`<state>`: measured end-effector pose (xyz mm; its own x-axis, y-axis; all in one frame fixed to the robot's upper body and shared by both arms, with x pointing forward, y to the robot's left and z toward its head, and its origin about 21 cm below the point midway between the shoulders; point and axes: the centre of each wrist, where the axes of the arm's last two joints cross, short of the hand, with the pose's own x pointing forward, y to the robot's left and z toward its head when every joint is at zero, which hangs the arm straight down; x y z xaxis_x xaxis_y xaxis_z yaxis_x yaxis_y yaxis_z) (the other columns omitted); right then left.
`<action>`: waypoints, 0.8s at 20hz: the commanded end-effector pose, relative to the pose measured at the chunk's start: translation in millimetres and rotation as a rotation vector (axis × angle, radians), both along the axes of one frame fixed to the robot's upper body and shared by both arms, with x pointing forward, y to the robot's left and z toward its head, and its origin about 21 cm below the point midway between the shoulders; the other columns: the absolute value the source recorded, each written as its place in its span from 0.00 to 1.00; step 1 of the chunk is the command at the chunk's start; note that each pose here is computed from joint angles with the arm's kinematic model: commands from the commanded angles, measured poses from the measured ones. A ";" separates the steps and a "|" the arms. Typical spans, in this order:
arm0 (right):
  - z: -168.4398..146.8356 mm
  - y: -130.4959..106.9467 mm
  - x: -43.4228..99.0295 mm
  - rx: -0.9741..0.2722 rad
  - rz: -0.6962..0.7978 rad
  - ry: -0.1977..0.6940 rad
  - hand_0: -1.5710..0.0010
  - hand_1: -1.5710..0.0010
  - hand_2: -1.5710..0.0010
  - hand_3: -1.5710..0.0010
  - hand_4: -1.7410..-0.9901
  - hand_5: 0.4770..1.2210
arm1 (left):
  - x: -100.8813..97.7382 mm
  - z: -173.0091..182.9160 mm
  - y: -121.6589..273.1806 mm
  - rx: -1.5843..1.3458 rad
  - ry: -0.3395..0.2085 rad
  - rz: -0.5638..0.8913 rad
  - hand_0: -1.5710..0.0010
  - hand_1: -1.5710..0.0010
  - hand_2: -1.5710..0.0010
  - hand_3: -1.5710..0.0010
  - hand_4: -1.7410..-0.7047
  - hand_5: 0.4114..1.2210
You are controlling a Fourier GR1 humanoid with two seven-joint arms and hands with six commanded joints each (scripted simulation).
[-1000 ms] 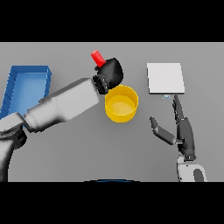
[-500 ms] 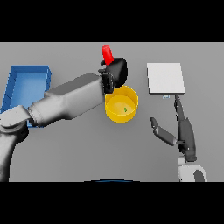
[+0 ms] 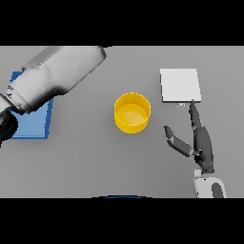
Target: Pick up the red beaker and tilt it to pour out 1 green nut into yellow bowl. Pick up the yellow bowl and place it on the metallic measuring scale.
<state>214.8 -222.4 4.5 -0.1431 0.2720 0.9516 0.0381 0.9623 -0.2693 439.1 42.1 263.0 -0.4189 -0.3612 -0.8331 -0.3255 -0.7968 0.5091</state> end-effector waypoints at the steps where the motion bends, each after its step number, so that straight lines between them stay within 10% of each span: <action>1: -0.9 0.3 2.4 0.015 0.009 0.018 1.00 1.00 1.00 1.00 0.74 0.16 | 5.1 16.2 6.0 -0.057 -0.018 0.040 0.00 0.00 0.04 0.17 0.03 1.00; 12: -4.9 -4.4 7.0 0.024 0.039 -0.004 1.00 1.00 1.00 1.00 0.69 0.15 | 40.9 24.8 193.9 -1.145 0.066 0.507 0.00 0.00 0.00 0.09 0.00 1.00; 16: -9.2 -6.8 5.6 0.001 0.059 -0.004 1.00 1.00 1.00 1.00 0.70 0.16 | 24.8 -11.8 244.6 -1.435 -0.017 0.651 0.00 0.00 0.00 0.09 0.00 1.00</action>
